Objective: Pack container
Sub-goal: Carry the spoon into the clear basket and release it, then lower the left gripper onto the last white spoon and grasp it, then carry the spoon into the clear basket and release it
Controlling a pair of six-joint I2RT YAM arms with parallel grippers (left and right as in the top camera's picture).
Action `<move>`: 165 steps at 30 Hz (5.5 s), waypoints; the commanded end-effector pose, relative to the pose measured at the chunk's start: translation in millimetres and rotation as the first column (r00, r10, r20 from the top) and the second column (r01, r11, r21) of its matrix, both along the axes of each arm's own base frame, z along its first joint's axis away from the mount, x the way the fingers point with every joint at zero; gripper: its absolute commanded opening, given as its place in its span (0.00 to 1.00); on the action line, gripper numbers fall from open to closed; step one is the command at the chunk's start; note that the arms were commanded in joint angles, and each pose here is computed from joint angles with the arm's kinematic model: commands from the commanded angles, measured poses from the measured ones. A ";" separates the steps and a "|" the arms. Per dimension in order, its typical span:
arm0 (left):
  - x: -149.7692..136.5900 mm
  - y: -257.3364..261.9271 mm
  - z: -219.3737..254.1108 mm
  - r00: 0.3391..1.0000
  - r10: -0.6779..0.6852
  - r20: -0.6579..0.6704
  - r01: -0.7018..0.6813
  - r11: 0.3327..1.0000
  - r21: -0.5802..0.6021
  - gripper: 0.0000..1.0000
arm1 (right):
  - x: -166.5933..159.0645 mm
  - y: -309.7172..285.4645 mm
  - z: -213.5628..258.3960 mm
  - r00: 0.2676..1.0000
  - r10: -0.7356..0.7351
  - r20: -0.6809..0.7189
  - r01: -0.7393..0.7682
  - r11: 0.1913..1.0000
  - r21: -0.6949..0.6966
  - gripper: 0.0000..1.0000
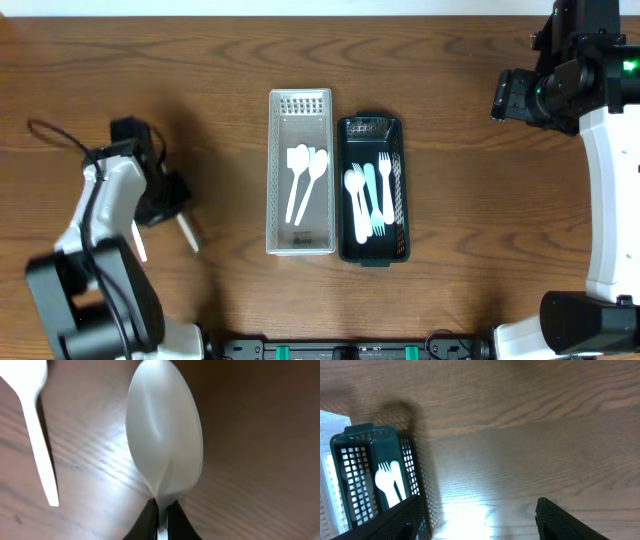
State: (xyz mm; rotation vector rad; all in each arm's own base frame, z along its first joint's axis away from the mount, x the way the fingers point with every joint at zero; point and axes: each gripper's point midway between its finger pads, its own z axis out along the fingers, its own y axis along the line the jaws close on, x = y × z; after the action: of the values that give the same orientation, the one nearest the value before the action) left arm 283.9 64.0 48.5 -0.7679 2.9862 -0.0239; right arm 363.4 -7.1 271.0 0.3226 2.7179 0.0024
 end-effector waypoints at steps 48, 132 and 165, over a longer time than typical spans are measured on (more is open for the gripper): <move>33.0 -13.5 194.0 0.907 -0.258 0.333 0.145 0.933 0.329 0.75 | -0.4 -6.3 2.0 1.000 -0.007 0.004 0.007 1.000 -0.014 0.75; 44.4 -82.9 123.9 0.874 -0.380 0.303 0.364 0.925 0.110 0.05 | 10.3 -6.4 6.4 0.999 0.003 0.049 -0.003 1.000 -0.019 0.76; 97.7 -208.8 114.3 0.635 -0.701 0.325 0.596 0.711 0.373 0.98 | 73.9 -7.1 41.6 0.941 0.102 0.322 -0.070 0.991 -0.110 0.90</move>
State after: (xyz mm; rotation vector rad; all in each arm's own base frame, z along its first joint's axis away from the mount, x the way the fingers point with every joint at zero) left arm 344.6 -163.8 95.0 0.4325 2.7972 -0.0087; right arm 420.3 -10.5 302.6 0.2284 2.4602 -0.0103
